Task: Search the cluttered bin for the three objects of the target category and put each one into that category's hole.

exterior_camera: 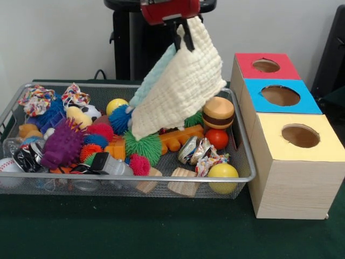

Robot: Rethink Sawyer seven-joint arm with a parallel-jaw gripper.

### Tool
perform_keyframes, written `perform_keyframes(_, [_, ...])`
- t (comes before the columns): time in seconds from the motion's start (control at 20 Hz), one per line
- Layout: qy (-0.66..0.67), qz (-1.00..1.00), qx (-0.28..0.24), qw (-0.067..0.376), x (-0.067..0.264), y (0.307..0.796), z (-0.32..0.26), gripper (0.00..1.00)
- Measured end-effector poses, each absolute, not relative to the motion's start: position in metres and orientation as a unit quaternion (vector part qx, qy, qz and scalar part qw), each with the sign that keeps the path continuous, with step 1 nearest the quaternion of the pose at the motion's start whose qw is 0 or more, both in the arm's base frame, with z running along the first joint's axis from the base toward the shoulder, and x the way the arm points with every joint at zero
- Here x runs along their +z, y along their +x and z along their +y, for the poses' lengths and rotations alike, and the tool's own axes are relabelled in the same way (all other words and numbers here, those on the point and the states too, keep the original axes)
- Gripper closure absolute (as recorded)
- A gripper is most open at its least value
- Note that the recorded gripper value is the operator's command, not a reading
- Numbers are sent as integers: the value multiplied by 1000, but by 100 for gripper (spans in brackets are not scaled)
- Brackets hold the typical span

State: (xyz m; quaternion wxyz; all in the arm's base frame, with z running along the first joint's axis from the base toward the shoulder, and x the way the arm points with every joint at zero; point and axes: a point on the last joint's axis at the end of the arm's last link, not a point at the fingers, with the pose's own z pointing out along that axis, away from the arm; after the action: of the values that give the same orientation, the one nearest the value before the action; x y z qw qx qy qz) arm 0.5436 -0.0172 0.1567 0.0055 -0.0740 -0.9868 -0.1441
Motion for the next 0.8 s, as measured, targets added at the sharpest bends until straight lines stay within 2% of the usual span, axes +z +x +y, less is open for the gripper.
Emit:
perform_keyframes(0.2, [-63, -989, -137, -2, 152, 544, 2, 100])
perform_keyframes(0.75, [-11, -994, -89, -63, 127, 541, 61, 100])
perform_keyframes(0.8, [-13, -994, -81, -69, 125, 543, 60, 0])
